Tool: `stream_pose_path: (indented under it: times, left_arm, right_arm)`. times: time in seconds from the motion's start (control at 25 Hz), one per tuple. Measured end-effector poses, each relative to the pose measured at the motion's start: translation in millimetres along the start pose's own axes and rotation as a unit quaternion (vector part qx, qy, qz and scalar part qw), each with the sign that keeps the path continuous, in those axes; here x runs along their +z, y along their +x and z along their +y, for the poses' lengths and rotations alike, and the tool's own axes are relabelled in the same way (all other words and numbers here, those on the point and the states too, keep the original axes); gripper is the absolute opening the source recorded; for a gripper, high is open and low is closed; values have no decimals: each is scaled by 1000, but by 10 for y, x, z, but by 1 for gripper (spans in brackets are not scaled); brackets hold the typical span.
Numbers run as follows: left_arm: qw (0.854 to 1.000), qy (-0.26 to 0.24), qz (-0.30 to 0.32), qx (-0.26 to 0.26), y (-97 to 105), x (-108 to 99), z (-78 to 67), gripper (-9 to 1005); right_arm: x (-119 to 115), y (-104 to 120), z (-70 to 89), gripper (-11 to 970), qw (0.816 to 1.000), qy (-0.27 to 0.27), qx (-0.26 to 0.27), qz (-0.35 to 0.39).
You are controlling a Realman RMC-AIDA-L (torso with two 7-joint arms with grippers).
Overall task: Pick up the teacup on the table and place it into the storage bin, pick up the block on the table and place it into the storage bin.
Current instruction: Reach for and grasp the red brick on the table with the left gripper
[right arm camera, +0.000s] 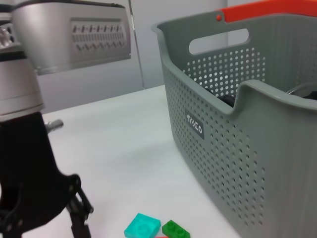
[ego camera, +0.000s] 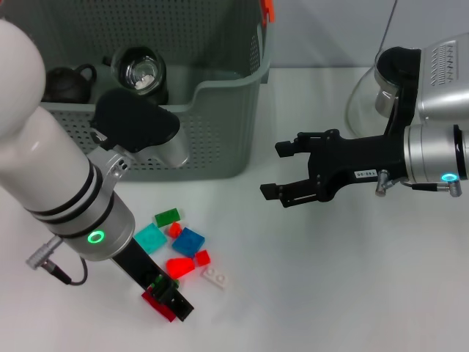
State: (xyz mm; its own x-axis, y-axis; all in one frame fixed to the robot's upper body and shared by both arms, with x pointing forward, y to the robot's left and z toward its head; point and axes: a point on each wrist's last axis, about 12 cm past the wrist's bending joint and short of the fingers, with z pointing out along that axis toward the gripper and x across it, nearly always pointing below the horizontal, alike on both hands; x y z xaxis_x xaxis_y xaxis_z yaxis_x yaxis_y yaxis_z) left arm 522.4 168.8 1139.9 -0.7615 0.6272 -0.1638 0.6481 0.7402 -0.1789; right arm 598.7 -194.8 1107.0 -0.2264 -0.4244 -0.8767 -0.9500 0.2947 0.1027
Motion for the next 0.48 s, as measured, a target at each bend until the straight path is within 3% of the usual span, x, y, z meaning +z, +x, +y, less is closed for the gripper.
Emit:
stream_pose_path:
  times: [0.48]
  left_arm:
    - [999, -24, 15, -21, -15, 1, -11, 941]
  right_arm:
    - [11, 6, -1, 916, 1000, 1, -14, 5]
